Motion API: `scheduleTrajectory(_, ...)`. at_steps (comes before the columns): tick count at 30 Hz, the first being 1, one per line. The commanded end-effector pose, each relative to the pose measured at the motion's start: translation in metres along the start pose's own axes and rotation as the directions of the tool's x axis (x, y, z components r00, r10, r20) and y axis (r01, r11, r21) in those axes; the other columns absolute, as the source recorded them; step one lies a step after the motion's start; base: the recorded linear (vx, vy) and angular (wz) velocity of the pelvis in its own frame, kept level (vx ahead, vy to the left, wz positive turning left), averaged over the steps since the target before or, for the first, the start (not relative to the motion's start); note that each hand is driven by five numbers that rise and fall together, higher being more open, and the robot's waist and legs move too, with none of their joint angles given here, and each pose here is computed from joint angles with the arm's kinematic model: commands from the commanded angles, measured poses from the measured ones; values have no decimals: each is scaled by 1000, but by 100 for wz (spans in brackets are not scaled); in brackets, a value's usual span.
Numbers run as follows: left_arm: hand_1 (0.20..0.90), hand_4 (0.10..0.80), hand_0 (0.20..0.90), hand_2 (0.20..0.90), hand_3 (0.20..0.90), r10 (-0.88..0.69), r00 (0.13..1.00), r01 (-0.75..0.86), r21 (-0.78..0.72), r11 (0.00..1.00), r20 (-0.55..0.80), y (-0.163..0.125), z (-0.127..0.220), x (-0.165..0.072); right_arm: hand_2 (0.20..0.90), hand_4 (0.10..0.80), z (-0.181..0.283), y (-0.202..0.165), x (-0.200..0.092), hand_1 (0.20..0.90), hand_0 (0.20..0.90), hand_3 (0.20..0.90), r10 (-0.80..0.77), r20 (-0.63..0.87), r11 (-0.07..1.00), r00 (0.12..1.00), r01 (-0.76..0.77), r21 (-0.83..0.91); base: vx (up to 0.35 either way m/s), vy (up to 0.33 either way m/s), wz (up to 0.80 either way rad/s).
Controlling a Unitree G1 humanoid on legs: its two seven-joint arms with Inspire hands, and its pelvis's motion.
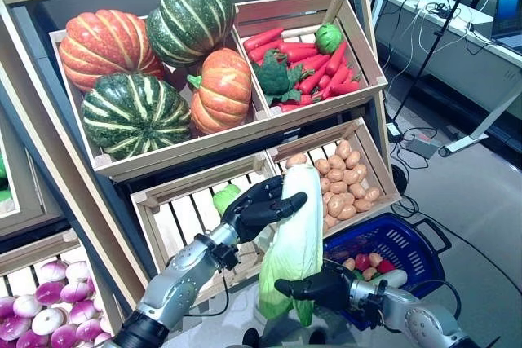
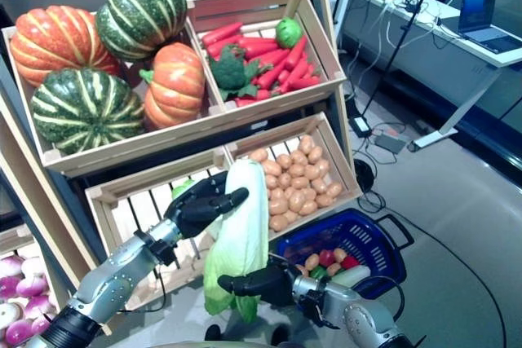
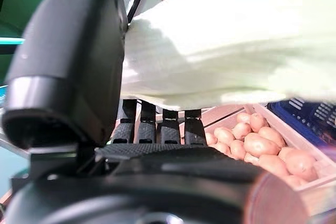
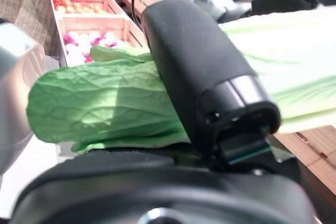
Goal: Put vegetables into the basket
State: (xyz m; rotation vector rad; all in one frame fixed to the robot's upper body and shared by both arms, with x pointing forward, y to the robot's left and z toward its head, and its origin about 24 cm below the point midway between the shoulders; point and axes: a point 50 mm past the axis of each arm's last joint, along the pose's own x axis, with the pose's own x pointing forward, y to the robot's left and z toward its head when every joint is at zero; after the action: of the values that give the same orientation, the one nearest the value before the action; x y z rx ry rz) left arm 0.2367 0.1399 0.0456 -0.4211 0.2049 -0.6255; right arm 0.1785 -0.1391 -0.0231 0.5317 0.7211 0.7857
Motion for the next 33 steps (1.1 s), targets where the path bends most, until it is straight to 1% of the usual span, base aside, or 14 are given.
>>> scheduleTrajectory(1, 900, 800, 900, 900, 900, -273, 943, 284, -33, 958, 189, -42, 30, 16, 300, 400, 51, 17, 6, 300, 300, 300, 109, 271, 994, 956, -98, -52, 0, 0, 0)
scheduleTrajectory(4, 900, 800, 900, 900, 900, -261, 946, 274, -46, 961, 191, -41, 29, 14, 300, 400, 53, 17, 4, 300, 300, 300, 107, 310, 994, 945, -97, -46, 0, 0, 0)
scheduleTrajectory(7, 900, 800, 900, 900, 900, -243, 953, 258, -66, 964, 181, -37, 28, 11, 300, 400, 63, 17, -3, 300, 300, 300, 101, 409, 995, 907, -90, -45, -7, -11, 0)
scheduleTrajectory(8, 900, 800, 900, 900, 900, -241, 954, 258, -71, 964, 180, -37, 27, 11, 300, 400, 64, 17, -3, 300, 300, 300, 101, 414, 995, 905, -90, -45, 0, 0, 0)
scheduleTrajectory(11, 900, 800, 900, 900, 900, -239, 958, 266, -183, 946, 157, -36, 21, 9, 300, 400, 73, 16, -8, 300, 300, 300, 86, 514, 996, 854, -91, -15, 0, -10, 0)
scheduleTrajectory(15, 900, 800, 900, 900, 900, -223, 966, 248, -228, 941, 132, -35, 15, 6, 300, 400, 77, 18, -12, 300, 300, 300, 86, 601, 992, 795, -125, 25, -7, -36, -1)
scheduleTrajectory(17, 900, 800, 900, 900, 900, -205, 971, 230, -260, 938, 119, -33, 10, 3, 300, 400, 82, 22, -15, 300, 300, 300, 120, 679, 981, 724, -191, 30, -23, -54, -1)
scheduleTrajectory(19, 900, 800, 900, 900, 900, -200, 973, 223, -264, 938, 114, -31, 9, 1, 300, 400, 87, 23, -19, 300, 300, 300, 123, 724, 978, 679, -206, 27, -17, -50, 0)
scheduleTrajectory(24, 900, 800, 900, 900, 900, -158, 982, 179, -250, 951, 102, -25, 6, -4, 300, 400, 94, 18, -32, 300, 300, 300, 57, 825, 982, 563, -178, 54, 2, -54, -1)
scheduleTrajectory(26, 900, 800, 900, 900, 900, -150, 982, 173, -238, 956, 111, -23, 8, -7, 300, 400, 97, 15, -40, 300, 300, 300, 29, 873, 984, 487, -167, 61, -81, -60, -3)
scheduleTrajectory(29, 900, 800, 900, 900, 900, -163, 974, 187, -154, 970, 155, -21, 18, -6, 300, 400, 111, 15, -51, 300, 300, 300, 17, 935, 987, 355, -154, 40, -194, -49, 1)
scheduleTrajectory(30, 900, 800, 900, 900, 900, -165, 973, 189, -147, 971, 161, -21, 20, -5, 300, 400, 113, 14, -52, 300, 300, 300, 15, 941, 988, 338, -153, 39, -271, -27, 1)
scheduleTrajectory(32, 900, 800, 900, 900, 900, -173, 963, 195, -94, 976, 204, -19, 32, 0, 300, 400, 126, 12, -60, 300, 300, 300, 1, 975, 986, 222, -161, 36, -246, -36, 0)
scheduleTrajectory(33, 900, 800, 900, 900, 900, -173, 963, 195, -93, 976, 205, -19, 32, 0, 300, 400, 127, 12, -60, 300, 300, 300, 1, 975, 986, 222, -161, 35, -228, -34, 0)
